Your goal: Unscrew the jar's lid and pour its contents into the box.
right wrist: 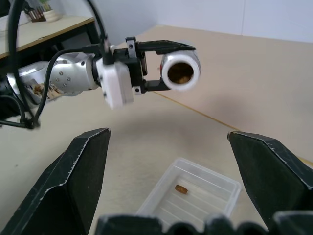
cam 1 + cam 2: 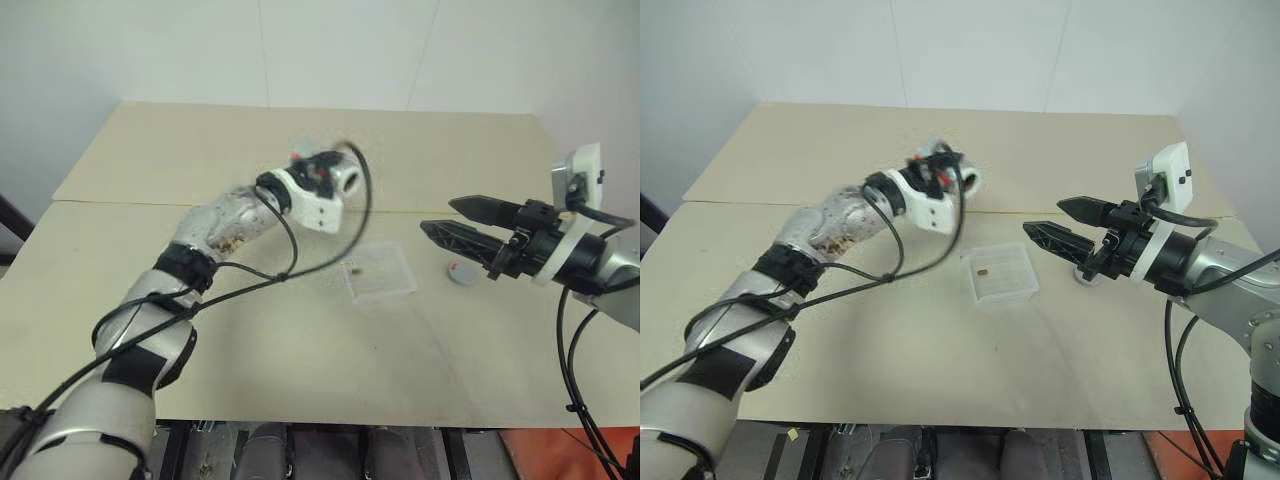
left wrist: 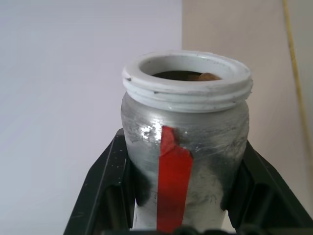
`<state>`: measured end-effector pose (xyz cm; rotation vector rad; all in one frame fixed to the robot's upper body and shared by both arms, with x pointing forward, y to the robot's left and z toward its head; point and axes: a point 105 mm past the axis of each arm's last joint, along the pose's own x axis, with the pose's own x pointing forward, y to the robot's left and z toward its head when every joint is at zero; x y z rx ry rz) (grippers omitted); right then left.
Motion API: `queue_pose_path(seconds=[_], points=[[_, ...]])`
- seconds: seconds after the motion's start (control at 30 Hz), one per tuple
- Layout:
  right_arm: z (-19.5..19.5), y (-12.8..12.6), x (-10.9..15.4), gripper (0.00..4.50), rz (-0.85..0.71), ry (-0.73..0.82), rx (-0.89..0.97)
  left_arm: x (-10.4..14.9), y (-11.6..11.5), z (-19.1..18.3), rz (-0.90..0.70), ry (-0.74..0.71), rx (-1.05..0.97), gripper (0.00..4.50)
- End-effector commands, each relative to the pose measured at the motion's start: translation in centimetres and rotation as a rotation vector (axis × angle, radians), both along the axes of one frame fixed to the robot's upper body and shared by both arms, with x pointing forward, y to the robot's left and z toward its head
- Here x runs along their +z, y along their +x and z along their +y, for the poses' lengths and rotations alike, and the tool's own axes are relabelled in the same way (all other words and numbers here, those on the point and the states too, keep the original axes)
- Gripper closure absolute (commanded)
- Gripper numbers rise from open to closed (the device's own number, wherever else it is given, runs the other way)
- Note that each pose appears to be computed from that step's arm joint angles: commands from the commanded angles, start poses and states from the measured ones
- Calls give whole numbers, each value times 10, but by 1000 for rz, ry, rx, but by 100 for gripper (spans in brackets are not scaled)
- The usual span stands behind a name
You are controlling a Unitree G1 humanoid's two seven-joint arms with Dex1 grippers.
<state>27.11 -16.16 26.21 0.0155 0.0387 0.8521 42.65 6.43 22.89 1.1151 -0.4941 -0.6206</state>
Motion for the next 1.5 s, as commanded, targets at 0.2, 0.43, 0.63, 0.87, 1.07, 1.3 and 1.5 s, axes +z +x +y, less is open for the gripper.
queue_pose_path(seconds=[0.2,0.43,0.63,0.87,1.07,1.3,1.5], points=[[0,-2,17,5,-49,-35,51,13,-6,39,480,-655,16,254],[0,-3,17,5,-49,-54,67,-22,-24,59,589,-878,21,254],[1,-4,16,5,-49,-56,72,-47,-39,57,583,-913,-18,254],[3,-6,15,1,-51,-60,79,-63,-43,51,599,-861,-22,219],[4,-5,15,0,-53,-58,84,-80,-43,55,621,-842,21,27],[6,-3,16,0,-60,-56,90,-85,-43,61,612,-831,40,2],[8,-6,16,0,-62,-59,96,-88,-58,59,660,-744,-9,2]])
